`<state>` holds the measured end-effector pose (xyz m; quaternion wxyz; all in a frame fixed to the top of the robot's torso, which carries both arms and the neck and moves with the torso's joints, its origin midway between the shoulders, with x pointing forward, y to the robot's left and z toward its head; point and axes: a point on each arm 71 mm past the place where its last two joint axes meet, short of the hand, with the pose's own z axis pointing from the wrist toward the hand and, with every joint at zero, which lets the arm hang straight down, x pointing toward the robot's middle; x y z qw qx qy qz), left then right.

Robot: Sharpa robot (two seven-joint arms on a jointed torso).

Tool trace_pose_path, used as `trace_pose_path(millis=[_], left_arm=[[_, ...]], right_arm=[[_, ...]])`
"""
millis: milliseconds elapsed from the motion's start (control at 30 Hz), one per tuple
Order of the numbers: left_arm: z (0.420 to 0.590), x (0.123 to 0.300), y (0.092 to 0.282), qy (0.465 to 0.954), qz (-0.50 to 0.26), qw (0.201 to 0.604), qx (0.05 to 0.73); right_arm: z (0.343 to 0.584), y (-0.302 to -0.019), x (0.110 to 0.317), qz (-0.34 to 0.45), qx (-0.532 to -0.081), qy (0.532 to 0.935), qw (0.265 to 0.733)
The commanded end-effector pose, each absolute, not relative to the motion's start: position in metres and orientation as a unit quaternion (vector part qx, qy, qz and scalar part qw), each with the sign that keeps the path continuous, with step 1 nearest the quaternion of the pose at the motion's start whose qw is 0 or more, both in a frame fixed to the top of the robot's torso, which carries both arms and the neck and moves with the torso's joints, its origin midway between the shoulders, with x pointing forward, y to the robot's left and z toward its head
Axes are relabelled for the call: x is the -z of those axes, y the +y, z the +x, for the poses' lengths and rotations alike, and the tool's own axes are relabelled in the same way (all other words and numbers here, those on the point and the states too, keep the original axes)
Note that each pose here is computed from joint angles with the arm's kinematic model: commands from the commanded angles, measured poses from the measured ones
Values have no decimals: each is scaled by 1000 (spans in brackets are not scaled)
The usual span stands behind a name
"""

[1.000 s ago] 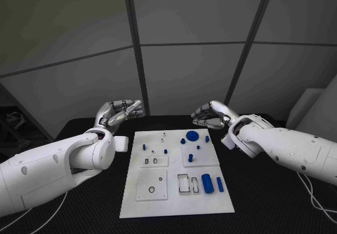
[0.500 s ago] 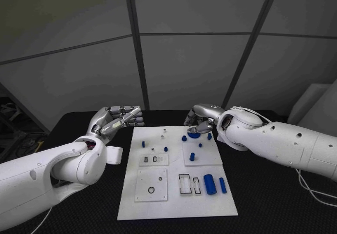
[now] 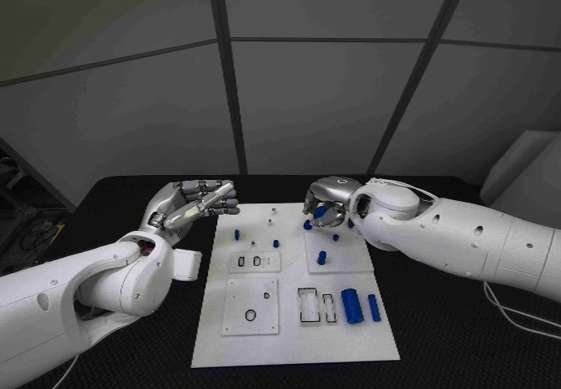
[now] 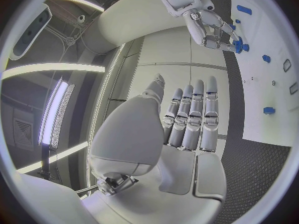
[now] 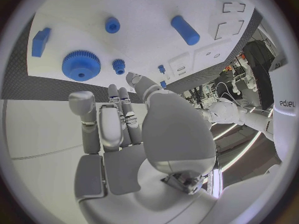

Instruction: Assemble the parts on the task board

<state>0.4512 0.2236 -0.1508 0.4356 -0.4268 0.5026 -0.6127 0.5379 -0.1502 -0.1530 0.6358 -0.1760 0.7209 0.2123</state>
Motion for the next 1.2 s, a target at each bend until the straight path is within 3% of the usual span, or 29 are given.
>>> trace_pose_path(millis=[33,1200], left_arm=[[450,148,222,503,-418,434,620],[450,148,223,505,-418,432,619]], right_arm=[[539,-150,154,-190,-188,727,632],[543,-141,158,-201,-187,738,616]])
